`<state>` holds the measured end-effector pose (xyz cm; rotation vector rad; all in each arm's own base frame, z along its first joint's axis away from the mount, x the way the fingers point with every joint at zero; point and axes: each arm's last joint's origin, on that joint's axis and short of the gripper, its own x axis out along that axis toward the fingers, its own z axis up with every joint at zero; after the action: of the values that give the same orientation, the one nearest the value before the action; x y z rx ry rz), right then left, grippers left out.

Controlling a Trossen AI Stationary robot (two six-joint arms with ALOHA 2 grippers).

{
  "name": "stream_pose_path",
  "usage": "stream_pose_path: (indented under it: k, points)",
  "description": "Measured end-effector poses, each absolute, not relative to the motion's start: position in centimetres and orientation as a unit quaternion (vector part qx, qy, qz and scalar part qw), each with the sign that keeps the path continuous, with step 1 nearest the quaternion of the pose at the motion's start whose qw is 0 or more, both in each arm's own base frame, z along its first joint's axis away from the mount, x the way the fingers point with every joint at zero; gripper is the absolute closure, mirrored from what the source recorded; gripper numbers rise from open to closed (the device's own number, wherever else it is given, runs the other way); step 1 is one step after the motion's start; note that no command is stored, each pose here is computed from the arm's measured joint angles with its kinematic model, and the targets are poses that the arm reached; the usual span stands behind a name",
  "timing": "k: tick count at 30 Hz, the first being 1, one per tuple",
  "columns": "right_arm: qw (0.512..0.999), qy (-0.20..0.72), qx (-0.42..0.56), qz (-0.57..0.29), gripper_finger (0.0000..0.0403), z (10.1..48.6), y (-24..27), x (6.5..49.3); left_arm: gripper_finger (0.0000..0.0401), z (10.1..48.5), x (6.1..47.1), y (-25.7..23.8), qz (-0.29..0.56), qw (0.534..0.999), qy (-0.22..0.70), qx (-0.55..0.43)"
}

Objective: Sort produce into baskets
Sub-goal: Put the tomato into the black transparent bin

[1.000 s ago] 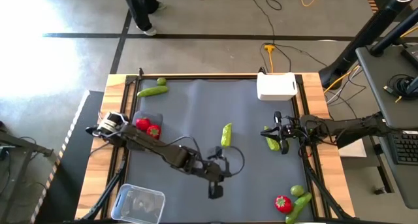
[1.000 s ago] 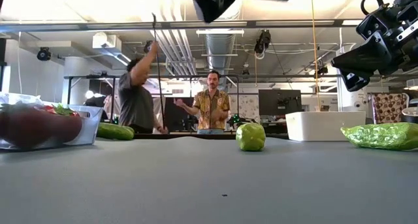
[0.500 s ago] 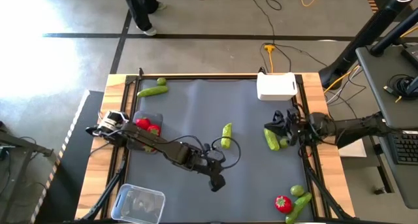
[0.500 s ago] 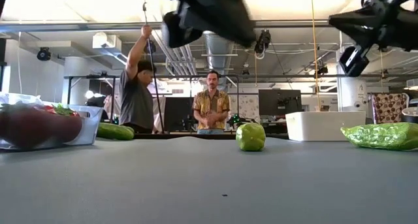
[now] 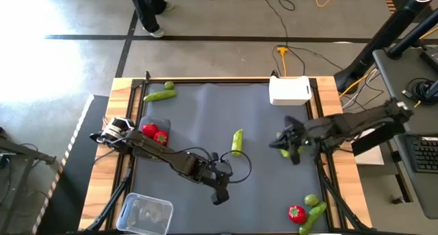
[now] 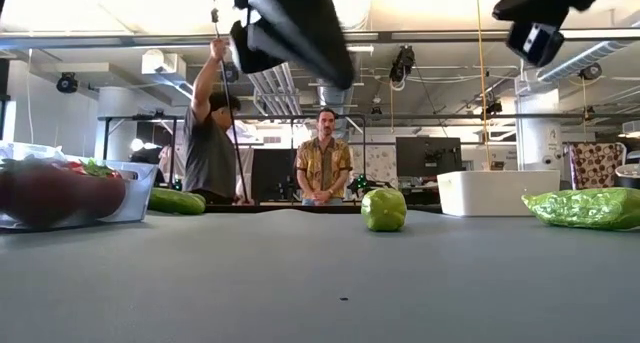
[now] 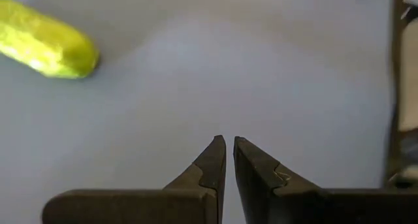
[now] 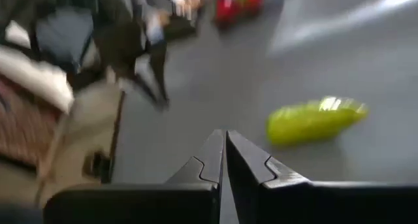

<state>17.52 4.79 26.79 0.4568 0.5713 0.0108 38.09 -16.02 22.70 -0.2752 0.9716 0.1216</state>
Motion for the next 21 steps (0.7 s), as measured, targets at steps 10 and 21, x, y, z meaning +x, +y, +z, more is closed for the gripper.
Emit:
stream_pose_path:
  k: [10, 21]
  points:
    - [0.811, 0.539, 0.225, -0.037, 0.0345, 27.8, 13.4, 20.8, 0.0385, 23.7, 35.3, -16.5, 0.006, 0.85, 0.527, -0.012]
    - [0.655, 0.712, 0.232, -0.103, 0.016, 27.3, 25.1, 20.8, 0.0385, 22.6, 34.6, -18.1, -0.073, 0.851, 0.517, 0.06]
